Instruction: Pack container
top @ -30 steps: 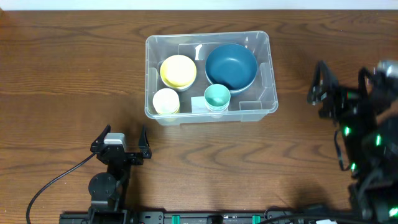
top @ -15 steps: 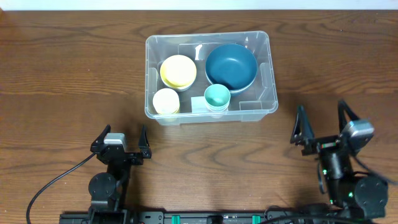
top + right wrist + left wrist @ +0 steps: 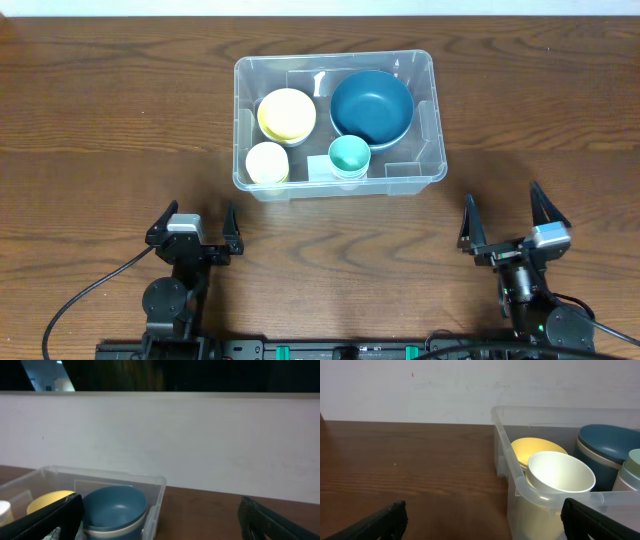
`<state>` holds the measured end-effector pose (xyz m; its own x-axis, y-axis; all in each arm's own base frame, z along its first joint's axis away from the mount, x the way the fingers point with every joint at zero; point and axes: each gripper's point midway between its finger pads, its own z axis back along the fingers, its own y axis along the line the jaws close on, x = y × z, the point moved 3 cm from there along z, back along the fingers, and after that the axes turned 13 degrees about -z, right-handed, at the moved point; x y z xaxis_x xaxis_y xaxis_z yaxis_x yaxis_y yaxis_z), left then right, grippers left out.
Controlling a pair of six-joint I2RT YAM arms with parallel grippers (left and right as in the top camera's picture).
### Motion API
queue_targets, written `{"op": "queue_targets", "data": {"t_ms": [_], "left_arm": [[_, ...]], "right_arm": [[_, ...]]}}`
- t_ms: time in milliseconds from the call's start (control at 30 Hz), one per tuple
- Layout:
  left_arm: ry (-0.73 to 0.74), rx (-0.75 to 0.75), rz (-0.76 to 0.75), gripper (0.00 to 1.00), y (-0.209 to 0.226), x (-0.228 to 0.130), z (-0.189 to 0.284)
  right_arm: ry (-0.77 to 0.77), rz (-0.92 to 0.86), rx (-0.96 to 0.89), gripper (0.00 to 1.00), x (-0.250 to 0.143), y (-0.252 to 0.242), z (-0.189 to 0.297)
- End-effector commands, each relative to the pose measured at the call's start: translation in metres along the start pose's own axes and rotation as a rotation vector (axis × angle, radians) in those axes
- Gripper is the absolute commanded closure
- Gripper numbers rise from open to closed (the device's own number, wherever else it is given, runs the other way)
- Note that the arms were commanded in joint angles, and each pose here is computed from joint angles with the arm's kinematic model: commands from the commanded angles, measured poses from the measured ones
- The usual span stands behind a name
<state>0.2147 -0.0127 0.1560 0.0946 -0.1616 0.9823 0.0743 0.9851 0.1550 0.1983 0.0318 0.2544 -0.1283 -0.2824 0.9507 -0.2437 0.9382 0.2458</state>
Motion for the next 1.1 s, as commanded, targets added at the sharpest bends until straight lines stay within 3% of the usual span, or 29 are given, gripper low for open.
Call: {"op": "queue_targets", "data": {"t_ms": [0,633,1067], "left_arm": [[0.046,-0.002,0.013,0.02,-0.001,-0.014,-0.001],[0.046,-0.002,0.013,0.02,-0.001,-0.014,-0.001],[0.046,-0.002,0.013,0.02,-0.001,-0.014,-0.001]], "right_arm": [[0.009,0.080,-0.014,0.01,-0.013,-0.007,-0.001],[0.236,0.208,-0.055,0.01,-0.087,-0.030,0.003],[0.242,0.208,-0.081,0.01,-0.088,-0.034,0.003]]}}
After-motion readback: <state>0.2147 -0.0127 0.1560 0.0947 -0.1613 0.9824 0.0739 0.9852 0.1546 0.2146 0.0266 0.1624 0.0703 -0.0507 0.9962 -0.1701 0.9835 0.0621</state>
